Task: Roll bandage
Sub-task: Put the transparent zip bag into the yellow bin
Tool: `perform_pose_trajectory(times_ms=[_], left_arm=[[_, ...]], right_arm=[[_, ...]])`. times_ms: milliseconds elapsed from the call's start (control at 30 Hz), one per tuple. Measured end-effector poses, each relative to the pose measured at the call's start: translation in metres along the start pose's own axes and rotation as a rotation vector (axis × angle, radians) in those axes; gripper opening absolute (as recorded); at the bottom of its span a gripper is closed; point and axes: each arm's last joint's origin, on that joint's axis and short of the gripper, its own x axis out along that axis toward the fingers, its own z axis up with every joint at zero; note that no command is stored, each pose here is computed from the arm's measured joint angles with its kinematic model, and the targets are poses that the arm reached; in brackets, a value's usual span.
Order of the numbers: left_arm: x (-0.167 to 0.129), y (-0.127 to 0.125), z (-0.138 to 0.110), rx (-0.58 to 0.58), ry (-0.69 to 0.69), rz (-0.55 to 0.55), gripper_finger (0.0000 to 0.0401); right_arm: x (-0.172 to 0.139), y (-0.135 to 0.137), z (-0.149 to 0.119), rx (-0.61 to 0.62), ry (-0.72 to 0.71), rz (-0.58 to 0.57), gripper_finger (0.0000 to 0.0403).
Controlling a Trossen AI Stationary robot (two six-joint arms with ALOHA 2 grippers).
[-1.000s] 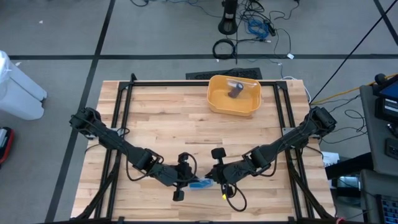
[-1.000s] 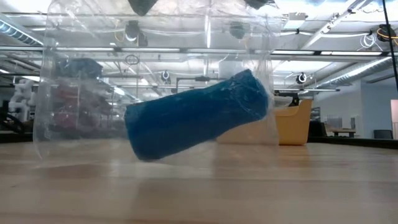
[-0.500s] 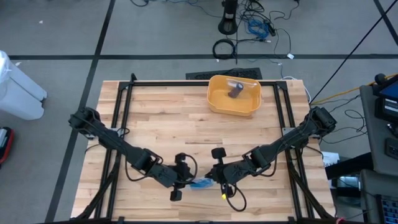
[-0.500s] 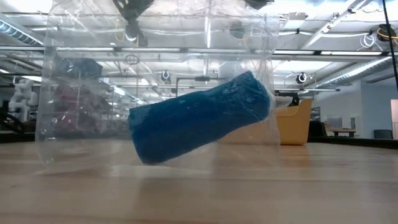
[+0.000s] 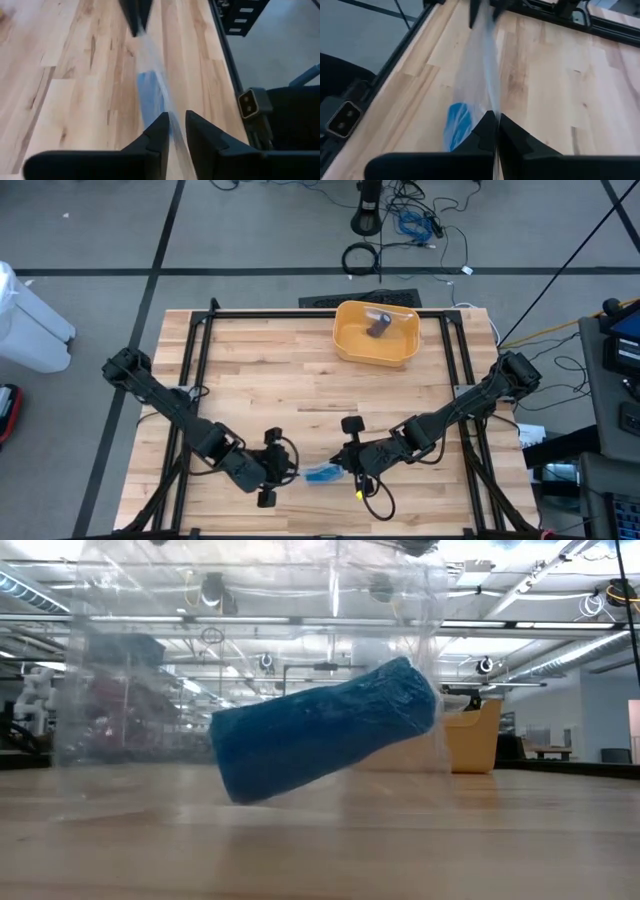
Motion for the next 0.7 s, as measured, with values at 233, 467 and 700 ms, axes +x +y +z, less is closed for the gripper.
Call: perform_pose_trajectory(times_ms=[233, 467, 700], left_arm=[[-0.008, -0.011, -0.007, 0.037, 0.016, -0.016, 0.0021], [-0.009, -0.008, -0.011, 0.010, 0.045, 0.030, 0.0004], [-0.009, -0.007, -0.012, 0.012, 0.042, 0.055, 0.0002]], right_arm=[[0.000, -0.001, 0.000, 0.003, -0.003, -0.034, 0.0000], [0.000, -0.001, 0.000, 0.013, -0.003, -0.034, 0.0000], [-0.001, 0.002, 0.000, 0.008, -0.001, -0.023, 0.0000]])
